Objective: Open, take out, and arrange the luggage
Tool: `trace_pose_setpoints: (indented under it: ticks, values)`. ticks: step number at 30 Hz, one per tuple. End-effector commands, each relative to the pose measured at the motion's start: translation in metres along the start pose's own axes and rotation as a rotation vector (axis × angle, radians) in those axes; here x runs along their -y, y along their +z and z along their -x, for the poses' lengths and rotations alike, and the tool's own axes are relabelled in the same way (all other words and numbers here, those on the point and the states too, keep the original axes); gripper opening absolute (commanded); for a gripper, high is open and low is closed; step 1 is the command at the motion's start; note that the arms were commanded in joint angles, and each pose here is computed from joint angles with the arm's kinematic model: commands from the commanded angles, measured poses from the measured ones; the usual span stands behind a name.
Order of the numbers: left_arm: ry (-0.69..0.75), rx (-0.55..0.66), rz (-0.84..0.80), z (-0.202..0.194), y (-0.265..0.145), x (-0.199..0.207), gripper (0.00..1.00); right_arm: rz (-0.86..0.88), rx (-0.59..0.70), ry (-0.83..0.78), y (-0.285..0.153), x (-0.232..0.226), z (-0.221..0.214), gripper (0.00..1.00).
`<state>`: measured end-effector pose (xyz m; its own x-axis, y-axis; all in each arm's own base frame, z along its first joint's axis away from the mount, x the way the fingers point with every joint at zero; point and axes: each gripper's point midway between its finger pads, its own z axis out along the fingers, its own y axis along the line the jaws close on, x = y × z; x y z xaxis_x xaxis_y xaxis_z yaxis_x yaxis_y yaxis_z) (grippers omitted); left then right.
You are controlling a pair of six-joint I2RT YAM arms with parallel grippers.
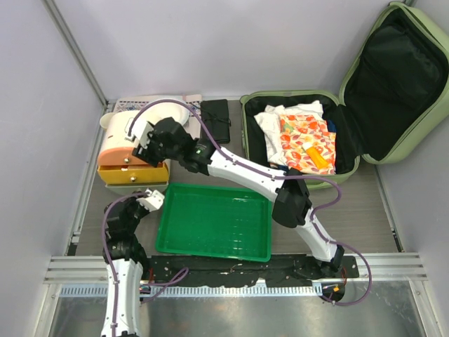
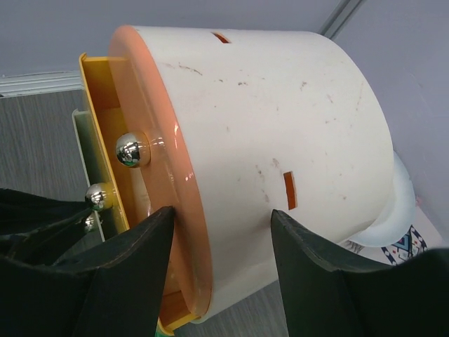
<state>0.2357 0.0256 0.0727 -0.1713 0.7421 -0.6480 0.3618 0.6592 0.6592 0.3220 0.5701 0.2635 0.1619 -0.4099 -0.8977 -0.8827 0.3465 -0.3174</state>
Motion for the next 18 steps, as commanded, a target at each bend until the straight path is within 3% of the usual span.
trace_pose_setpoints:
  ticks: [1,13,18]
  values:
    - [-0.014,-0.076,-0.165,-0.022,-0.010,0.043,0.00,-0.094,0.000,0.009,0.003,0.032,-0.005,0.61]
    - [0.024,-0.084,-0.248,-0.017,-0.018,0.049,0.01,-0.057,-0.020,0.034,0.000,0.024,-0.011,0.59]
    - [0.093,-0.032,-0.369,-0.006,-0.030,0.065,0.00,-0.055,-0.021,0.036,0.001,0.023,-0.012,0.59]
